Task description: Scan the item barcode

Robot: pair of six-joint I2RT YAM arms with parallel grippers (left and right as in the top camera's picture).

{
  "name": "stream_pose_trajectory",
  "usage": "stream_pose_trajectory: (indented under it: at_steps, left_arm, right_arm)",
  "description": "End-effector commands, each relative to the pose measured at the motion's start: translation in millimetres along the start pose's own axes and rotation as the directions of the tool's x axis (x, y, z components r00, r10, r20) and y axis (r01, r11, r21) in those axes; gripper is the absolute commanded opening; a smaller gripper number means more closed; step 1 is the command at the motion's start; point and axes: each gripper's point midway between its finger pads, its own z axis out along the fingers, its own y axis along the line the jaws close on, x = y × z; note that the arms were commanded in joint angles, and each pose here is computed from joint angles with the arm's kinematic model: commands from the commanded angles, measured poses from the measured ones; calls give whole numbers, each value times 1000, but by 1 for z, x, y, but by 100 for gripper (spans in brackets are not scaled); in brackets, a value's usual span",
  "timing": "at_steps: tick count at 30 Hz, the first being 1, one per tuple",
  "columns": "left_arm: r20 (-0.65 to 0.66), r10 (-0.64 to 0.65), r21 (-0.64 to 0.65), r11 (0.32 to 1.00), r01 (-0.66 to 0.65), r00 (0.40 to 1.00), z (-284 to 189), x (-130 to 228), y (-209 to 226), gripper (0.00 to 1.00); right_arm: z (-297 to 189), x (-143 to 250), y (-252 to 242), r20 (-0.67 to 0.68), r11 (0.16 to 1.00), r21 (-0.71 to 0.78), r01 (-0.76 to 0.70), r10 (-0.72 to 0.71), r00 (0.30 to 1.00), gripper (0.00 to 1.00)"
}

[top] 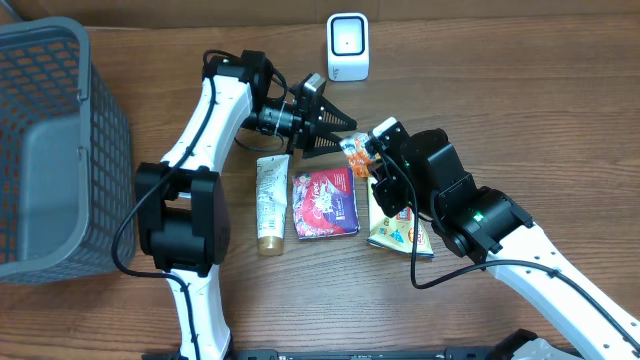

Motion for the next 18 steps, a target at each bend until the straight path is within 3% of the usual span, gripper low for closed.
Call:
stream_pose_trajectory:
  at_steps: [1,7,12,16,17,18]
  left_arm:
    - [-14,-20,66,998,21,1000,3,2,-10,35]
    - [-14,-20,66,998,21,1000,3,2,-10,12]
    - [-15,-24,66,998,25,1000,3,2,-10,4]
    - [-15,-23,66,998,24,1000,3,2,-10,4]
    - [-15,-22,65,998,23,1000,3,2,-10,4]
    - [-15,-23,65,998,24,1000,3,2,-10,4]
  right_arm:
    - [-13,-23,-1,65,1000,16,9,-10,998,4]
    - [-13,-22,-6,63,999,45,8,-10,998,4]
    - [-13,-22,-8,63,999,52,7,-10,998,4]
    - [-13,-22,-8,63,999,52,7,-10,998,4]
    - [-13,-22,-8,63,999,52,7,-10,998,6]
    - [-13,-22,-8,63,999,52,6,-9,998,15]
